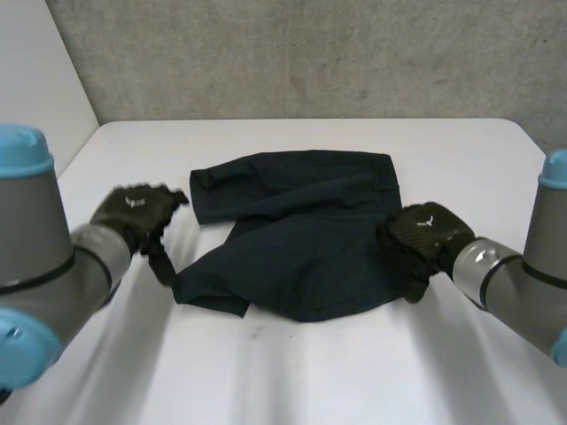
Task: Fold the shorts.
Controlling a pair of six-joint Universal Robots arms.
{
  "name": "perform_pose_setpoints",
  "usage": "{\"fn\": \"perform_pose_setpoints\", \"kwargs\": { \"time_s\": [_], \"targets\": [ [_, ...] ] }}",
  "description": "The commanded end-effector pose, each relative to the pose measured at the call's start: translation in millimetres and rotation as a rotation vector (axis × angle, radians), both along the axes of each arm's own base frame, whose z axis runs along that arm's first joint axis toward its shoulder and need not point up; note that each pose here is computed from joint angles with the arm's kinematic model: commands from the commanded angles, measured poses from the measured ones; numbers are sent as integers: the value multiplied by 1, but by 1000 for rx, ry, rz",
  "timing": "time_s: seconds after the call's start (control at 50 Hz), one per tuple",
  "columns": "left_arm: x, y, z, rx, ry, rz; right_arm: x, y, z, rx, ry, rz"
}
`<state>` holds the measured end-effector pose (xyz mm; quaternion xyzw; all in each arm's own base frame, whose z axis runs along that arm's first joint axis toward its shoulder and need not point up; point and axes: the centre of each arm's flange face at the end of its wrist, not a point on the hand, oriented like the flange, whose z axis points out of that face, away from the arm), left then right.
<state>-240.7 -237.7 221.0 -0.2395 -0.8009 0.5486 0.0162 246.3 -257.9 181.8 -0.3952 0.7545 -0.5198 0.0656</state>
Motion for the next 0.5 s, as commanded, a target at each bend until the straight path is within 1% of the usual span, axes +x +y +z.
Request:
{"fn": "perform_pose_setpoints", "kwargs": {
  "time_s": [0.02, 0.2, 0.28, 0.32, 0.5],
  "targets": [
    [-5, 25, -23, 57, 19, -72, -11, 5, -31, -44, -24, 3],
    [-9, 19, -43, 83, 7, -73, -11, 0, -51, -51, -20, -1],
    [-13, 22, -46, 90, 3, -91, -9, -6, -57, -66, -23, -5],
    [-18, 26, -47, 91, 3, -109, -8, -9, -58, -76, -26, -4],
    [-22, 21, -54, 76, 6, -114, -5, -19, -63, -108, -15, 2]
  ]
}}
